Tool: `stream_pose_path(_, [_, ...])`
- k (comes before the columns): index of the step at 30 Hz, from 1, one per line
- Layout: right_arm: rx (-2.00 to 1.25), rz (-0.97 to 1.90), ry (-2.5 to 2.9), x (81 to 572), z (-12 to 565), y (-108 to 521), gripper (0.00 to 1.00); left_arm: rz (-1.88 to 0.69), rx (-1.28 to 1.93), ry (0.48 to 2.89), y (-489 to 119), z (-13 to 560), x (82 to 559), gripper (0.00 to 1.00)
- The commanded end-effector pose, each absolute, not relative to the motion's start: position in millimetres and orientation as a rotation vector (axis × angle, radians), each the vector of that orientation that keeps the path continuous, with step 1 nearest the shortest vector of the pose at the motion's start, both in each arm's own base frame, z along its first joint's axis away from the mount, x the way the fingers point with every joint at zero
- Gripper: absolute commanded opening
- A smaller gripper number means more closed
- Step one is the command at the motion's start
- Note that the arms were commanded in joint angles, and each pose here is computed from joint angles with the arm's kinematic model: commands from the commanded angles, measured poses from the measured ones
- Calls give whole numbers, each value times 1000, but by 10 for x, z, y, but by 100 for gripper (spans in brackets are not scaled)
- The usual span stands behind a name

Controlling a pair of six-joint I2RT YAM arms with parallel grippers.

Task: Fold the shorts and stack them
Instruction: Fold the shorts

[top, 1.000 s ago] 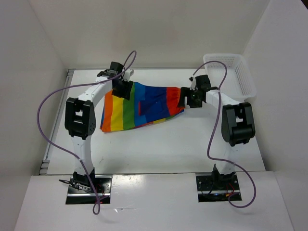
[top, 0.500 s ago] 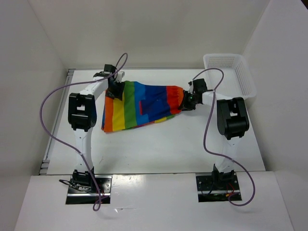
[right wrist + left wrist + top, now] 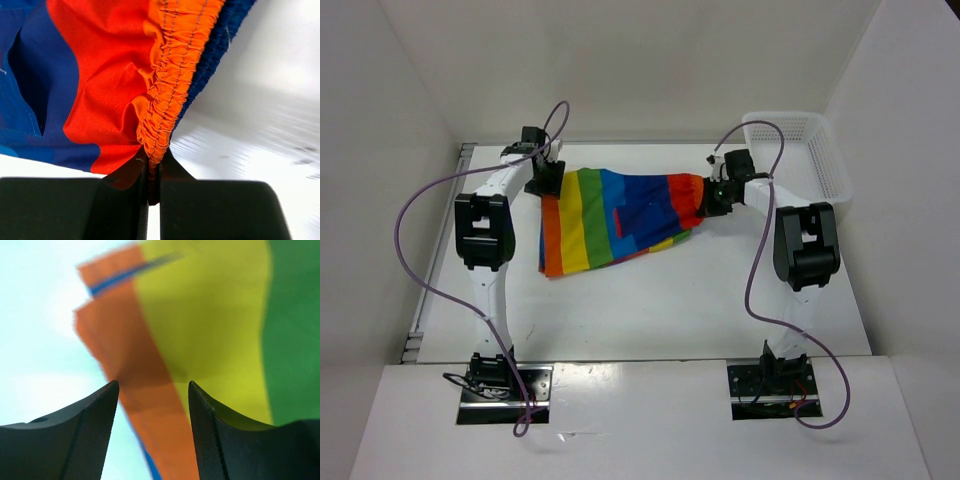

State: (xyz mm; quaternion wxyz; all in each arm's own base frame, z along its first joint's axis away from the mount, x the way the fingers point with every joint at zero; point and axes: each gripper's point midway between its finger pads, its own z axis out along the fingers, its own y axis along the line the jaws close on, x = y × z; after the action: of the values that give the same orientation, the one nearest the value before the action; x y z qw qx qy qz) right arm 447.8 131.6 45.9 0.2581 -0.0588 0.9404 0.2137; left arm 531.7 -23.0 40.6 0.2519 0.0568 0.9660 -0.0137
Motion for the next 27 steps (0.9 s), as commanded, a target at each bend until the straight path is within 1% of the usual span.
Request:
stream_pose_path(1, [-289,477,2465,4558,886,1037,0,12,115,2609,-42,390,5455,65])
stream_pose_path(3, [-376,429,2440,4526,960,984,0,12,115,2598,-43,427,5483,65])
stream_pose_path(6, [-435,408,2426,4487,1024,961,0,-27,173,2498,-319,897,5598,65])
stream_pose_path(8, [-448,403,2425,4467,1051,955,0,-98,261,2415,-741,1258,5621,65])
stream_pose_path(10, [-468,374,2435,4443,993,912,0,-184,341,2374,-1104,1424,5592,65])
stream_pose_path(11, [-467,377,2454,4393,928,908,0,-285,428,2339,-1492,1545,5530,65])
stream_pose_path(13, [-489,378,2454,4369,889,943,0,-372,503,2335,-1813,1511,5460,65])
stream_pose_path(14, [-486,365,2457,4373,884,925,0,-408,549,2345,-2028,1376,5436,65])
stream_pose_path(16, [-486,365,2457,4368,861,924,0,-453,578,2371,-2145,1213,5409,65])
stream_pose_path(17, [-495,347,2456,4374,857,903,0,-479,603,2410,-2239,1005,5361,65])
stream_pose_path(19, [-490,330,2450,4405,885,885,0,-545,624,2420,-2327,908,5348,65])
stream_pose_path(20, [-490,330,2450,4405,885,885,0,-569,630,2452,-2349,740,5325,65])
stream_pose_path(21, [-487,317,2443,4429,891,872,0,-569,630,2458,-2355,679,5341,65])
stream_pose_path(22, [-496,299,2431,4438,934,853,0,-559,627,2486,-2344,500,5356,65])
stream_pose_path(24, [-489,272,2427,4447,967,819,0,-455,598,2497,-2241,425,5478,65])
stream_pose_path(25, [-477,232,2409,4487,1027,773,0,-425,590,2512,-2209,313,5508,65])
stream_pose_path(27, [-465,196,2390,4520,1095,731,0,-386,568,2507,-2131,292,5598,65])
